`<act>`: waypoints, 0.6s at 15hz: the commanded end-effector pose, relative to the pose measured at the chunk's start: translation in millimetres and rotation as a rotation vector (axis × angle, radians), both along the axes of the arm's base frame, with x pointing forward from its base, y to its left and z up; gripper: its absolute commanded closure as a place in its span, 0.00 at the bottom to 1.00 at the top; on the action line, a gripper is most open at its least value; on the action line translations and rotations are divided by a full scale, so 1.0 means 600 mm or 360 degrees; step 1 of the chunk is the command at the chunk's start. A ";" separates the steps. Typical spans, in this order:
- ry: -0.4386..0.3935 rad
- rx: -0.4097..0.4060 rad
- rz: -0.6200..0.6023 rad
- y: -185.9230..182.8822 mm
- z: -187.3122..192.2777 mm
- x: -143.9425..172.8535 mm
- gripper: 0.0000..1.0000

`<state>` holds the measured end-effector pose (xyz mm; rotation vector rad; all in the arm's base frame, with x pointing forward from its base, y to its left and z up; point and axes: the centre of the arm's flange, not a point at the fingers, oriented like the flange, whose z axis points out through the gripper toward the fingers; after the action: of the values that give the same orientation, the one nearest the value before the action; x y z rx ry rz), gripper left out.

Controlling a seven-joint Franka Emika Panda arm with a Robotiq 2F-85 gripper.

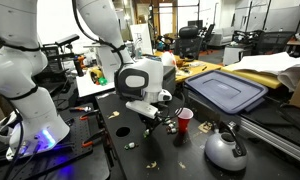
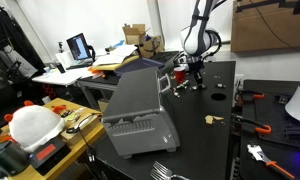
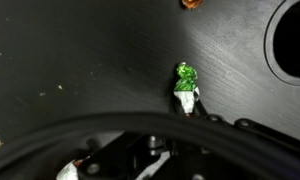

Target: Put two sweets into the red cup

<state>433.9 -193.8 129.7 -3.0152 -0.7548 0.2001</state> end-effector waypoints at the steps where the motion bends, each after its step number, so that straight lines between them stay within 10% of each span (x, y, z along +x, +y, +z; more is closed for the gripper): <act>1: -0.0004 -0.0074 -0.0009 0.011 0.035 -0.015 0.97; 9: -0.0095 -0.0260 -0.0019 0.017 0.098 0.011 0.97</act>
<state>446.0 -192.1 167.4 -3.1446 -0.7673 0.1906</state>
